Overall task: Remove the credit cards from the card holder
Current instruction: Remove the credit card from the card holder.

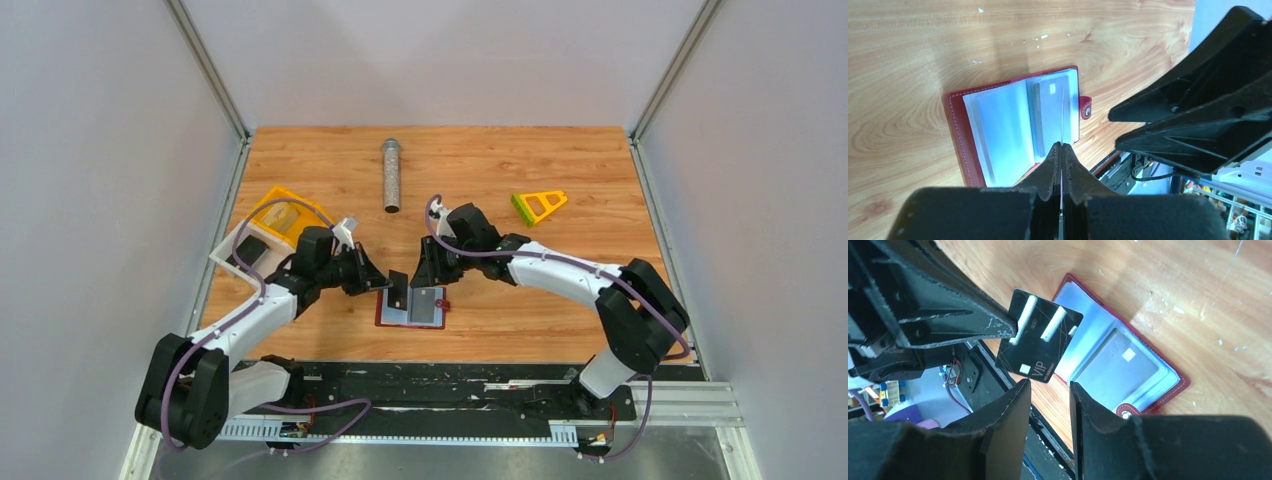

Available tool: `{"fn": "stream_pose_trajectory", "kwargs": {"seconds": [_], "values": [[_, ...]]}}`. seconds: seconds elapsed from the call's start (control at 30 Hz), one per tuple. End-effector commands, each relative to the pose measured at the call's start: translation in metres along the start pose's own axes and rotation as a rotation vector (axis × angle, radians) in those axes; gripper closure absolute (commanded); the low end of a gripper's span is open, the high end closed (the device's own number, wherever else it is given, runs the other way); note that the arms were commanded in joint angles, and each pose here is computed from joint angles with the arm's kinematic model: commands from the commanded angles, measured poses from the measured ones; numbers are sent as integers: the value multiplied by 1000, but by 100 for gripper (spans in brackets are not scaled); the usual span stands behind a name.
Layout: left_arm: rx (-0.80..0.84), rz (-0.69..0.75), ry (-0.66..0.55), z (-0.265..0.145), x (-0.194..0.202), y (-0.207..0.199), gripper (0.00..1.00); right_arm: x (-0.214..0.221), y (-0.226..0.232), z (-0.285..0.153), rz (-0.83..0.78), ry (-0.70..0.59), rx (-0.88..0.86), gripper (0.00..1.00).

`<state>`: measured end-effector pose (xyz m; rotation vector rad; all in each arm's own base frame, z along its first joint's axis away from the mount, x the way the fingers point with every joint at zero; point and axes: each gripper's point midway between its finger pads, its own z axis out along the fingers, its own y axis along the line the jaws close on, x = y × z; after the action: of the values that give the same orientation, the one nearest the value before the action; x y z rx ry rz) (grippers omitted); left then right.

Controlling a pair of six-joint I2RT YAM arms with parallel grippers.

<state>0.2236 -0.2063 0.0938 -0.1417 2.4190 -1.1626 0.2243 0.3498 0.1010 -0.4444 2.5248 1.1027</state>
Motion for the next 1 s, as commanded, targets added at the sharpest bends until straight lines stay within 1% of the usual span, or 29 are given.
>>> {"fn": "stream_pose_trajectory", "kwargs": {"seconds": [0.0, 0.13, 0.23, 0.33, 0.4, 0.43, 0.47, 0.5, 0.53, 0.57, 0.73, 0.8, 0.97], "values": [[-33, 89, 5, -13, -12, -12, 100, -17, 14, -26, -152, -54, -62, 64], [61, 159, 44, -18, -13, -36, 100, -22, 31, -45, -237, -60, -154, 60], [165, 198, 110, -24, -5, -56, 100, -21, 42, -61, -293, -47, -219, 55], [279, 229, 167, -32, 4, -75, 100, -22, 48, -75, -334, -47, -265, 53], [331, 243, 188, -36, 9, -82, 100, -23, 50, -82, -343, -42, -293, 51], [366, 249, 176, -37, 6, -89, 100, -23, 53, -84, -350, -33, -314, 49], [398, 238, 195, -39, 12, -91, 100, -22, 53, -85, -355, -22, -328, 46], [434, 233, 178, -40, 8, -98, 100, -24, 54, -86, -362, -17, -333, 43], [454, 202, 198, -41, 12, -100, 100, -24, 54, -86, -365, -12, -331, 41], [479, 218, 184, -41, 9, -104, 100, -25, 54, -85, -369, -6, -332, 40], [503, 198, 214, -43, 16, -103, 100, -27, 58, -82, -378, 16, -363, 40], [519, 189, 227, -43, 18, -105, 100, -29, 60, -80, -373, 26, -374, 41], [533, 189, 225, -43, 17, -106, 100, -25, 66, -76, -346, 75, -436, 52]]}}
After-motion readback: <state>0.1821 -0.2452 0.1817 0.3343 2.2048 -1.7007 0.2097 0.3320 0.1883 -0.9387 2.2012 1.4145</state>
